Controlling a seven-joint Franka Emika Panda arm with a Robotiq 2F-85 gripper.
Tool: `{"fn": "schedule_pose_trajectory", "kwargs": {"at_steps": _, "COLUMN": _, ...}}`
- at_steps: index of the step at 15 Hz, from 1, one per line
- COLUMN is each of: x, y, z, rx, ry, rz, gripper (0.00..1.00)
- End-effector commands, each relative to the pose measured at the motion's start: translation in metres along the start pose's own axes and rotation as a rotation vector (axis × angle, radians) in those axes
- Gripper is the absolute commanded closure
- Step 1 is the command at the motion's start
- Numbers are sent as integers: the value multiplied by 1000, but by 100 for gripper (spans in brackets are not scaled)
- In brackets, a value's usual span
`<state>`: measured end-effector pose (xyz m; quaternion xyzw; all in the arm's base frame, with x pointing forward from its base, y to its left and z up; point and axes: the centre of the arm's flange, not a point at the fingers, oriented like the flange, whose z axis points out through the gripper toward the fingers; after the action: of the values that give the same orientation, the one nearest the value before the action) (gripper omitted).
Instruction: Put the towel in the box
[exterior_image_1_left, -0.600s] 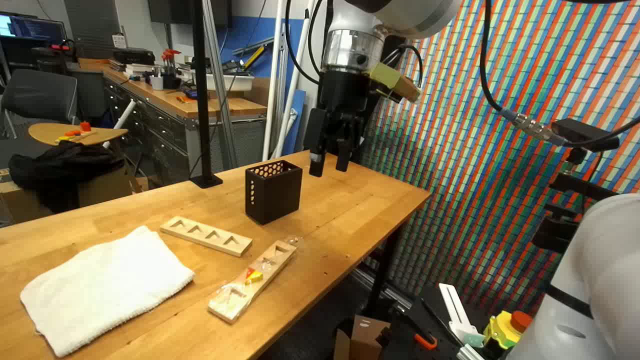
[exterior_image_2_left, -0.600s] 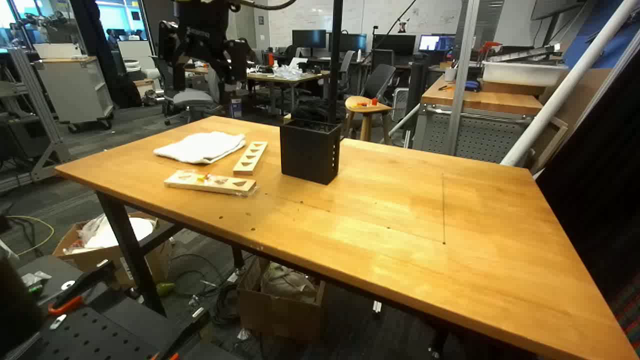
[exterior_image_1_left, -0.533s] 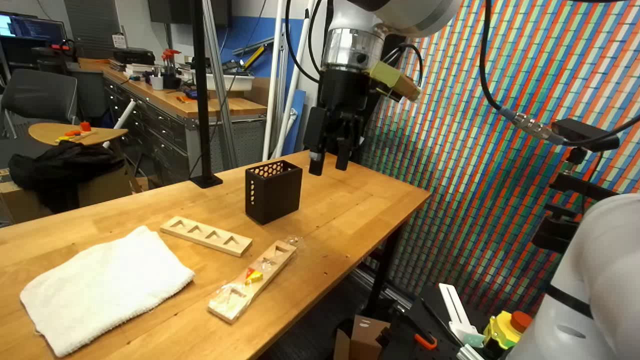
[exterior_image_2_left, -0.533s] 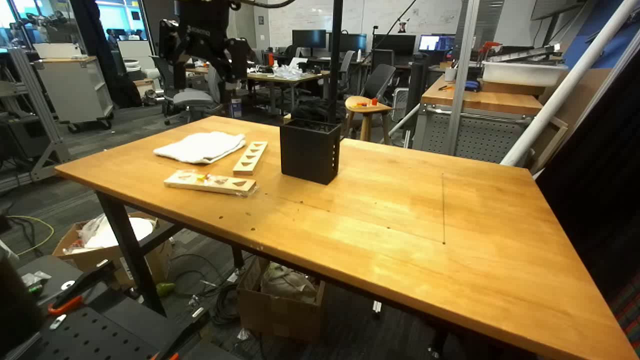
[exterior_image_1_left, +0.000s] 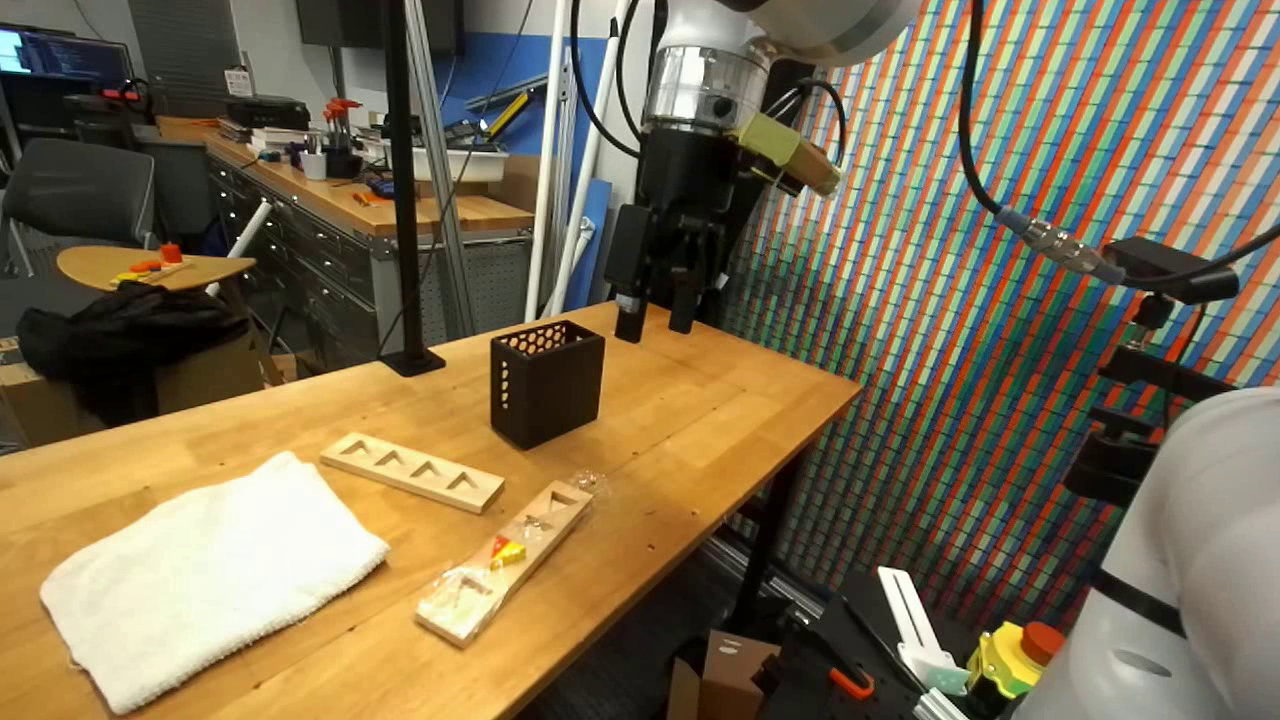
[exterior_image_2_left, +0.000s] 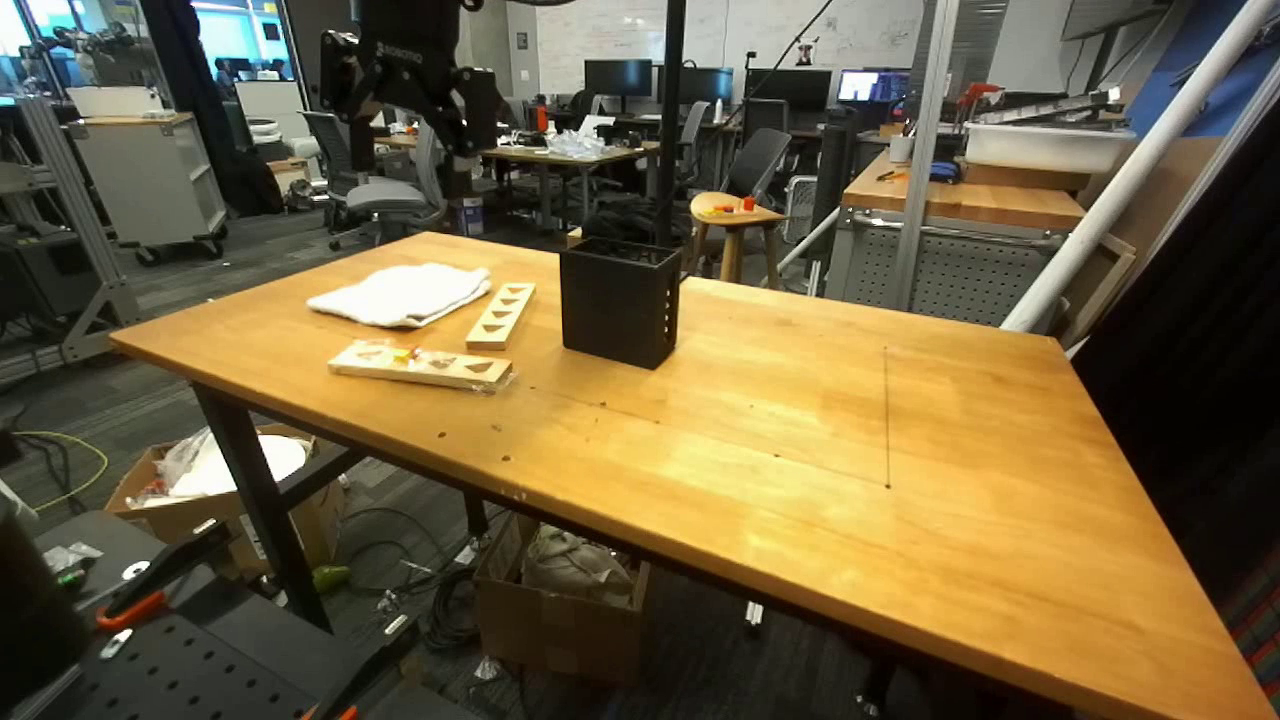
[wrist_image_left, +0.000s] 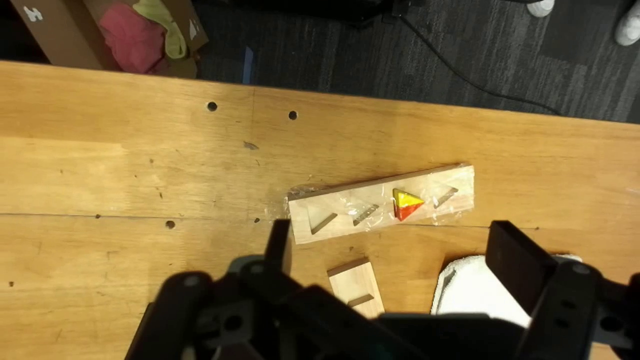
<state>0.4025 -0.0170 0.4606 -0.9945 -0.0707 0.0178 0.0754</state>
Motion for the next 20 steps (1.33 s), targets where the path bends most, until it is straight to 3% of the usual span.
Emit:
{"fn": "schedule_pose_trajectory", "kwargs": {"at_steps": 1, "x": 0, "y": 0, "z": 0, "rx": 0, "ry": 0, "rz": 0, "gripper": 0}}
{"fn": "schedule_pose_trajectory", "kwargs": {"at_steps": 9, "x": 12, "y": -13, "z": 3, "rx": -17, "ry": -3, "rz": -26, "gripper": 0}}
{"fn": "schedule_pose_trajectory", "kwargs": {"at_steps": 20, "x": 124, "y": -149, "z": 39, "rx": -207, "ry": 50, "rz": -259, "gripper": 0}}
